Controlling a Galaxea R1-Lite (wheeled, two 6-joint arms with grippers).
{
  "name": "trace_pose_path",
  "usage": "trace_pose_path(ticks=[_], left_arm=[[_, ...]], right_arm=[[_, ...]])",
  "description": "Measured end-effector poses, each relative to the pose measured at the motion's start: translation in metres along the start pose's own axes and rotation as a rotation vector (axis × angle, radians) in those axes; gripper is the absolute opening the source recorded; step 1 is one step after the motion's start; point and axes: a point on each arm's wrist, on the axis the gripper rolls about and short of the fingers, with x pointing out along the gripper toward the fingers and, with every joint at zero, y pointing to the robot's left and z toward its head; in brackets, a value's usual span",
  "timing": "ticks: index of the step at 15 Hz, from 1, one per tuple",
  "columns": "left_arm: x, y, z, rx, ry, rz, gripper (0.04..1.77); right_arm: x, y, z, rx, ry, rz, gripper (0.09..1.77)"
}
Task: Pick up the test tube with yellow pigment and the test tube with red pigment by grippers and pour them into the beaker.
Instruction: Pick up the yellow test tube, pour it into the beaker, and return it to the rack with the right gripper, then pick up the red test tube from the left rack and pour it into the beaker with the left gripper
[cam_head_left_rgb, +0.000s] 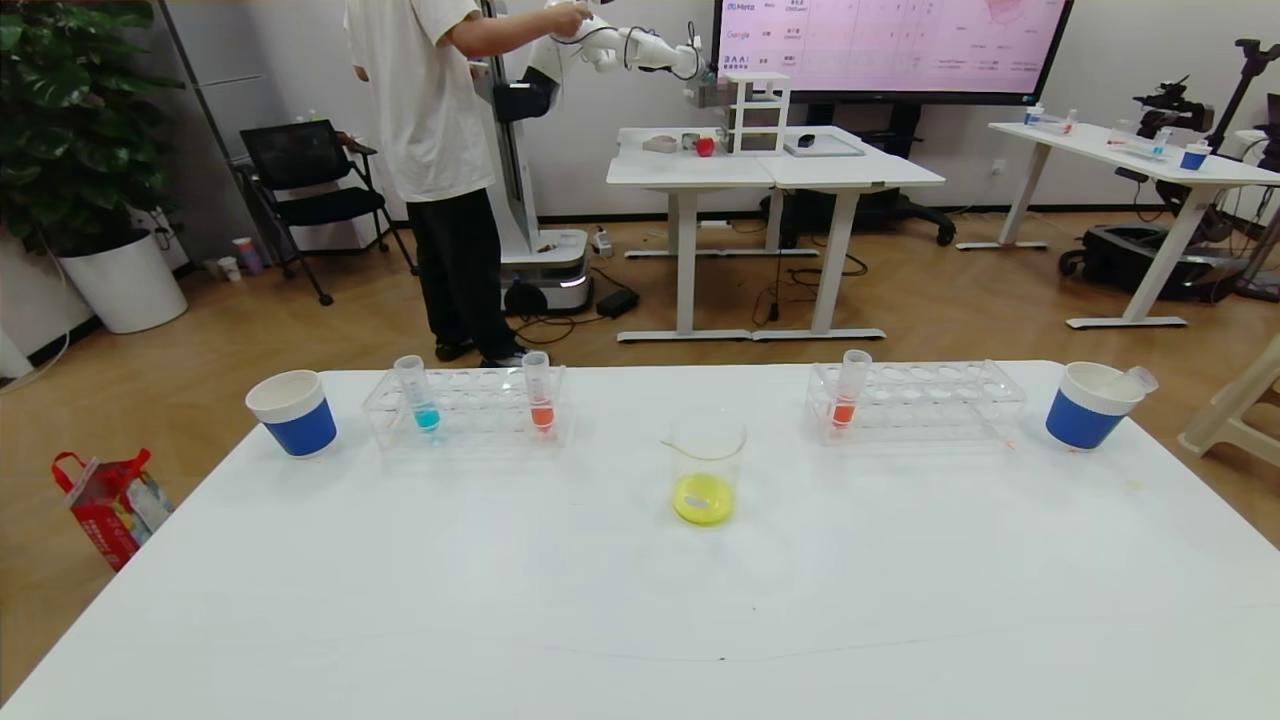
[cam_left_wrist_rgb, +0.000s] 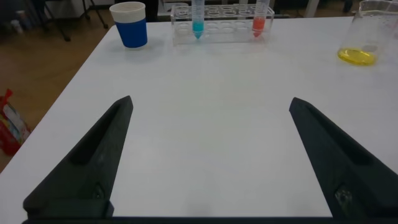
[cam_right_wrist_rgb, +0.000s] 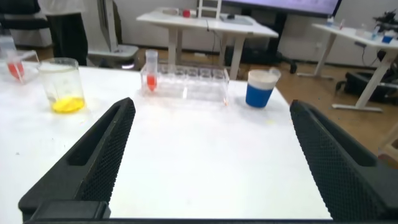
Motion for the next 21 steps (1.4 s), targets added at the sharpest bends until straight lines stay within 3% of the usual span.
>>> trace_pose_path(ticks=[2,4,15,21], left_arm=[[0.0,0.0,0.0,0.0,-0.001,0.0,1.75],[0.0,0.0,0.0,0.001,0.0,0.0,1.75],[-0.001,0.0,0.002,0.017,0.002,-0.002,1.75],[0.006,0.002,0.073,0.018,-0.061,-0.017,1.75]], right_arm=[[0.003,0.002,-0.031,0.003,0.109,0.0,1.74],[0.002,0.003,-0.045,0.011,0.193,0.014,1.74],[0.003,0.003,-0.047,0.036,0.175,0.004,1.74],[0.003,0.003,-0.047,0.036,0.175,0.003,1.74]])
